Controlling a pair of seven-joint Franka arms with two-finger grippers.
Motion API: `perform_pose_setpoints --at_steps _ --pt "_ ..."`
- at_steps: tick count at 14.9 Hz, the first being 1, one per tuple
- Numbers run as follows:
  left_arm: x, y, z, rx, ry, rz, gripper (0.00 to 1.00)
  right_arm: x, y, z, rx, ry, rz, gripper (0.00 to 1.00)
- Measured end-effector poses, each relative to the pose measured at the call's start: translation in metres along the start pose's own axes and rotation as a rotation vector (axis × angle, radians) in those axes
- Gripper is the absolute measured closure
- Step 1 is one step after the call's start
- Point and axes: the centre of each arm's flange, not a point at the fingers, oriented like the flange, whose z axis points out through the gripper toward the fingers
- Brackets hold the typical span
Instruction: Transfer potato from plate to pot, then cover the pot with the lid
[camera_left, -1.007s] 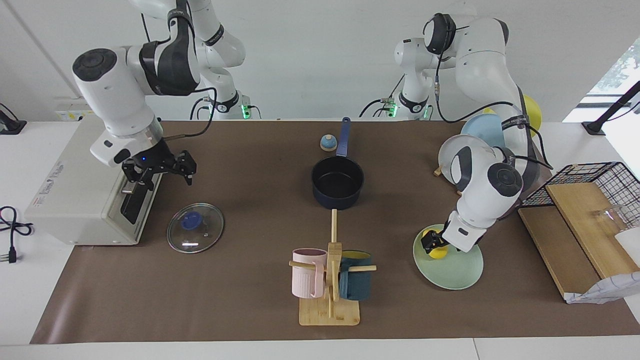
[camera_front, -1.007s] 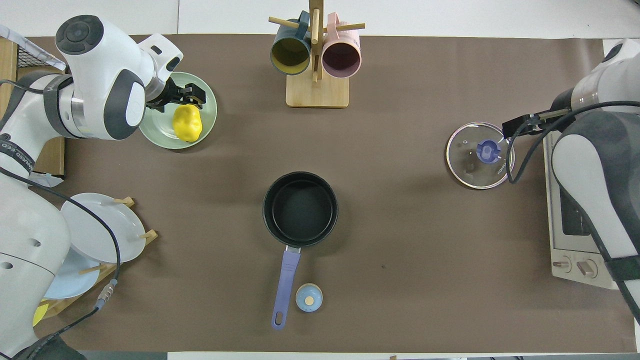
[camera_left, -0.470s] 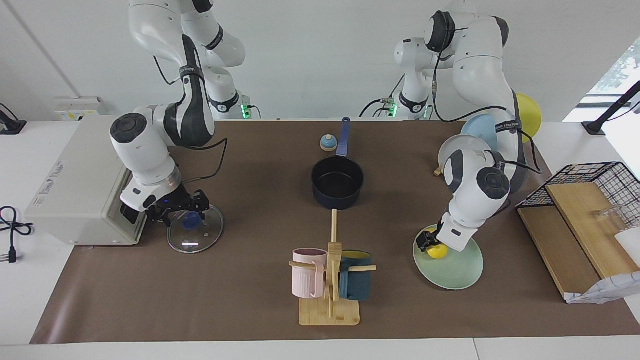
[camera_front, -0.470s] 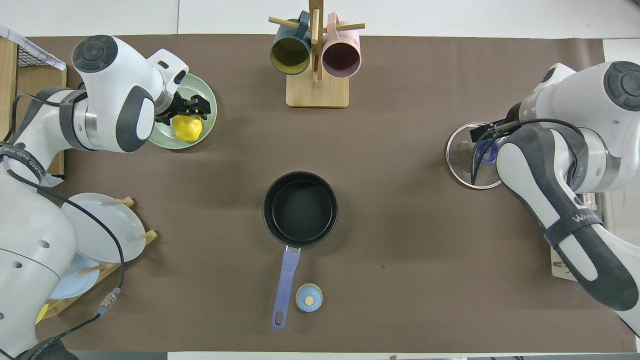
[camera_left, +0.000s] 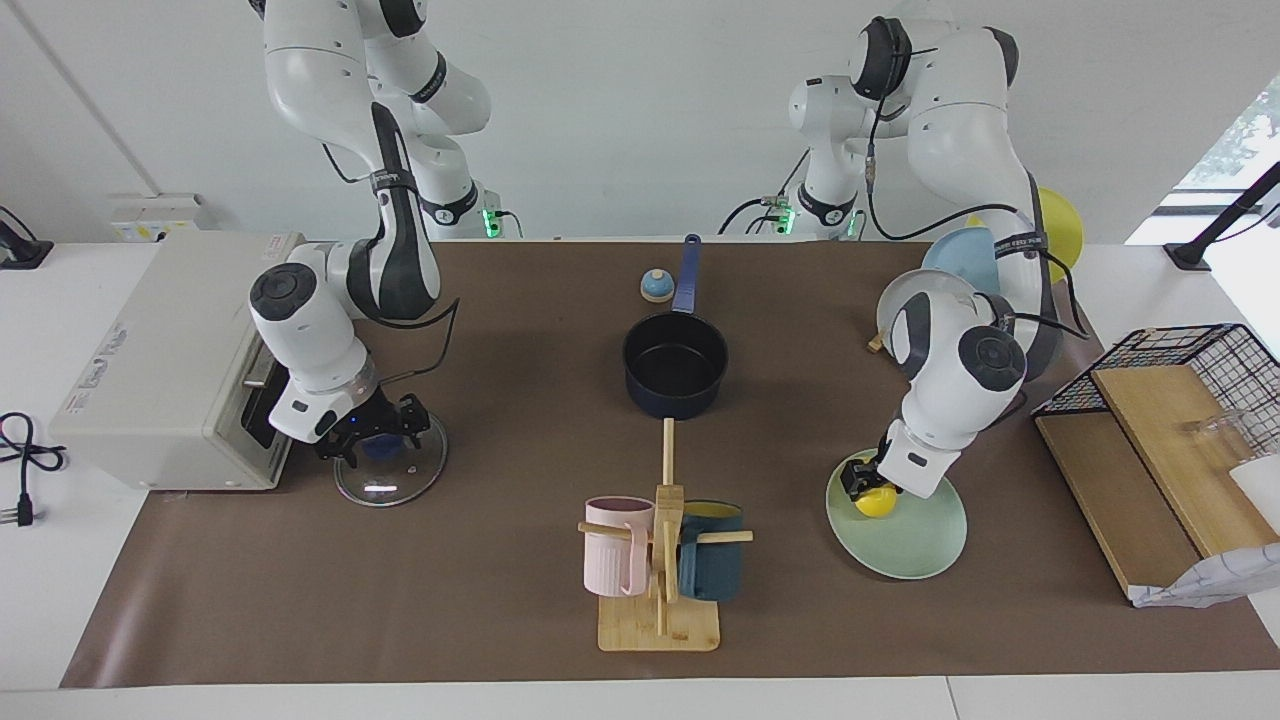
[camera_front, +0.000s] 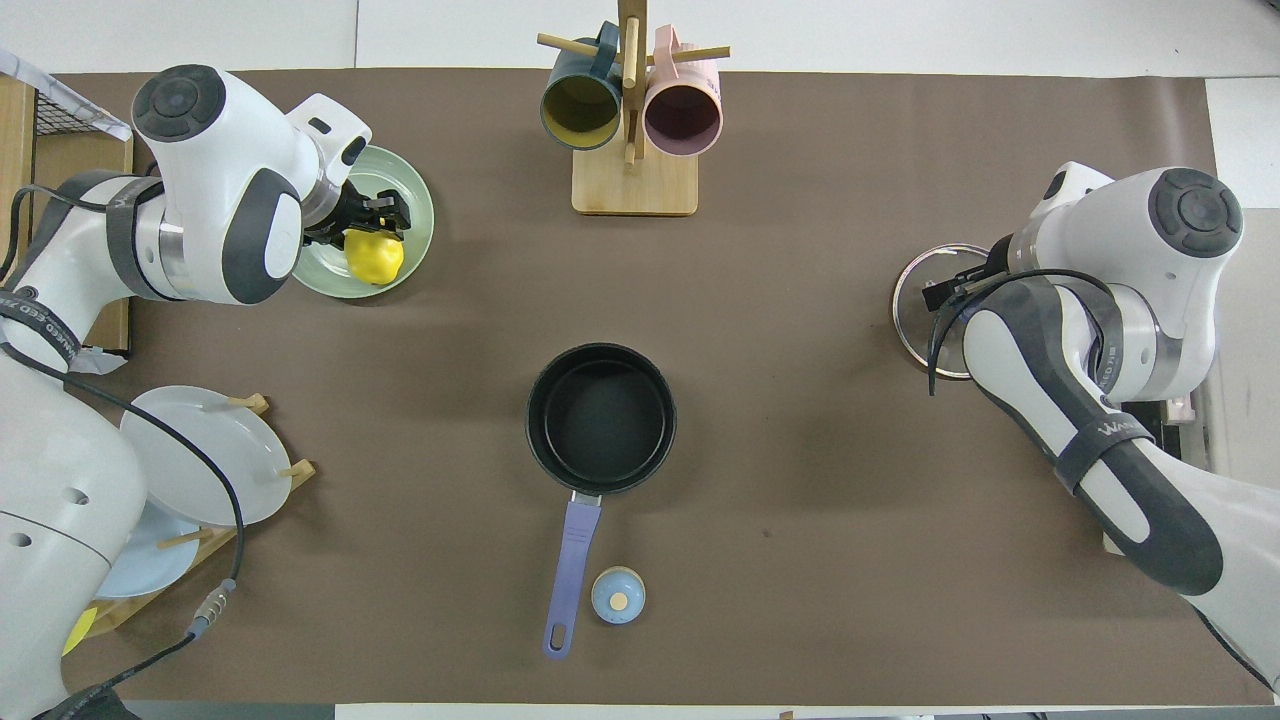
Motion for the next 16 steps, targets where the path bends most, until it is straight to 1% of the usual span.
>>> perform_pose_setpoints --at_steps 1,2,6,7,8,9,10,11,12,13,14,15,16 --pt "0.0 0.0 -0.001 0.0 0.001 0.0 0.32 -0.001 0.0 0.001 0.001 -0.002 -0.003 0.0" --pt "0.0 0.0 -0.001 0.0 0.001 0.0 0.33 -0.002 0.0 0.002 0.002 -0.005 -0.007 0.0" --pt "0.001 -0.004 -0.008 0.005 -0.007 -0.006 0.33 -0.007 -0.001 0.009 0.011 -0.034 -0.04 0.0" --pt "0.003 -0.005 -0.019 0.008 -0.016 -0.009 0.33 -0.008 0.0 0.009 0.012 -0.037 -0.04 0.04" --pt "0.004 -0.005 -0.035 0.01 -0.021 -0.011 0.33 -0.009 0.002 0.009 0.011 -0.037 -0.039 0.04" --pt "0.004 -0.005 -0.058 0.009 -0.02 -0.014 0.33 -0.01 0.004 0.009 0.011 -0.037 -0.038 0.08" --pt "0.001 -0.003 -0.085 0.005 -0.014 -0.026 0.33 -0.01 0.006 0.009 0.011 -0.038 -0.037 0.08" --pt "-0.005 0.001 -0.11 0.001 -0.009 -0.046 0.33 -0.01 0.006 0.009 0.011 -0.038 -0.037 0.15" --pt "-0.015 0.008 -0.133 -0.001 -0.008 -0.069 0.33 -0.01 0.006 0.009 0.011 -0.038 -0.038 0.2" --pt "-0.028 0.02 -0.154 -0.002 -0.011 -0.088 0.33 -0.01 0.006 0.009 0.011 -0.038 -0.038 0.21" --pt "-0.043 0.039 -0.169 -0.001 -0.014 -0.106 0.33 -0.01 0.006 0.009 0.011 -0.038 -0.038 0.24" --pt "-0.058 0.063 -0.179 0.0 -0.016 -0.125 0.33 -0.01 0.006 0.009 0.011 -0.038 -0.038 0.24" --pt "-0.074 0.088 -0.183 0.001 -0.017 -0.144 0.33 -0.01 0.006 0.009 0.011 -0.038 -0.038 0.26"
